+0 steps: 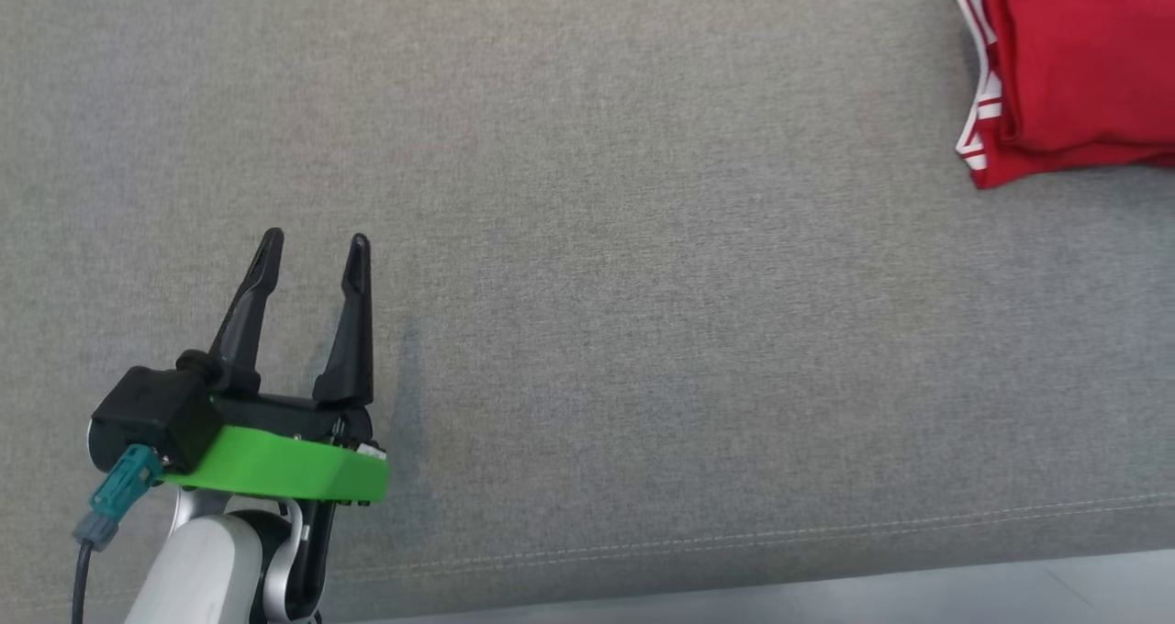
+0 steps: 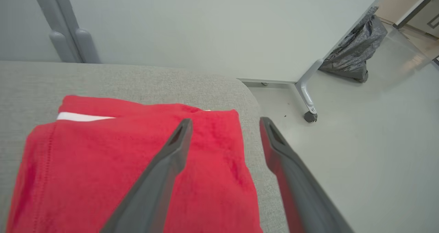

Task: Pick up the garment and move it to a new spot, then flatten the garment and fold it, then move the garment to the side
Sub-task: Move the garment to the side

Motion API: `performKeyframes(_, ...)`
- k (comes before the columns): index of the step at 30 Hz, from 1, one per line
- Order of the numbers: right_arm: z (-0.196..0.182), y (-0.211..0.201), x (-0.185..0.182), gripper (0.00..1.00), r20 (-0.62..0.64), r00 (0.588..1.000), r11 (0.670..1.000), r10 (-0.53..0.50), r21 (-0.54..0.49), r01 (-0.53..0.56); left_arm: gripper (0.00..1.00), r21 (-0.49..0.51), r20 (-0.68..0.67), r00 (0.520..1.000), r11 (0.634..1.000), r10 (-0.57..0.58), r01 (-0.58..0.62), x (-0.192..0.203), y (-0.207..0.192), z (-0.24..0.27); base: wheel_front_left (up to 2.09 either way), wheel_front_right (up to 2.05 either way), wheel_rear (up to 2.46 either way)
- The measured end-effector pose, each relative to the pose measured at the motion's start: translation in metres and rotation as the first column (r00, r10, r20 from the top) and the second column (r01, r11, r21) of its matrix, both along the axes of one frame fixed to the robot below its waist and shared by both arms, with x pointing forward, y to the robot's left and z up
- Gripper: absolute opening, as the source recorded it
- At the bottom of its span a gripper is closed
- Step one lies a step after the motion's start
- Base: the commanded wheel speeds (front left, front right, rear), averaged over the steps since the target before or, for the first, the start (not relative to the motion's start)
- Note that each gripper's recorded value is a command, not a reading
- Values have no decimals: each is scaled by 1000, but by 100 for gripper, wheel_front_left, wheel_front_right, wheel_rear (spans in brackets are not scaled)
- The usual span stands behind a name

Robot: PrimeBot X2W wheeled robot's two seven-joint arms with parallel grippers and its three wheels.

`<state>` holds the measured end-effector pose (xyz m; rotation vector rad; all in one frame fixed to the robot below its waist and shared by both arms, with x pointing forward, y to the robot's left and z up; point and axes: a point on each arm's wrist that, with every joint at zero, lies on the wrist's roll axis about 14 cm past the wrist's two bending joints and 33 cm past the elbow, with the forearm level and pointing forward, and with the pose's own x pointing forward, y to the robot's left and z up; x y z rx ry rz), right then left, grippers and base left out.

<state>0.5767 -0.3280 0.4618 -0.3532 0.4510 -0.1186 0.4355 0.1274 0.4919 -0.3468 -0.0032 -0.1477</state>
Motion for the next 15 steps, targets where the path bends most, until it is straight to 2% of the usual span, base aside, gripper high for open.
performKeyframes(5, 35, 50, 4, 100, 140, 984, 989, 114, 74, -125, 100, 13, 33, 999, 1000, -2, 1, -2, -4, 11, 0, 0, 0)
performKeyframes(10, 64, 71, -4, 100, 250, 953, 975, 169, 100, -199, 100, 16, 45, 999, 1000, 11, -12, -6, -4, 16, 0, 0, 0)
performKeyframes(15, 86, 72, -30, 100, 372, 919, 963, 131, 173, -208, 100, -3, 34, 999, 1000, 11, -11, -18, -13, 17, 0, 0, 0)
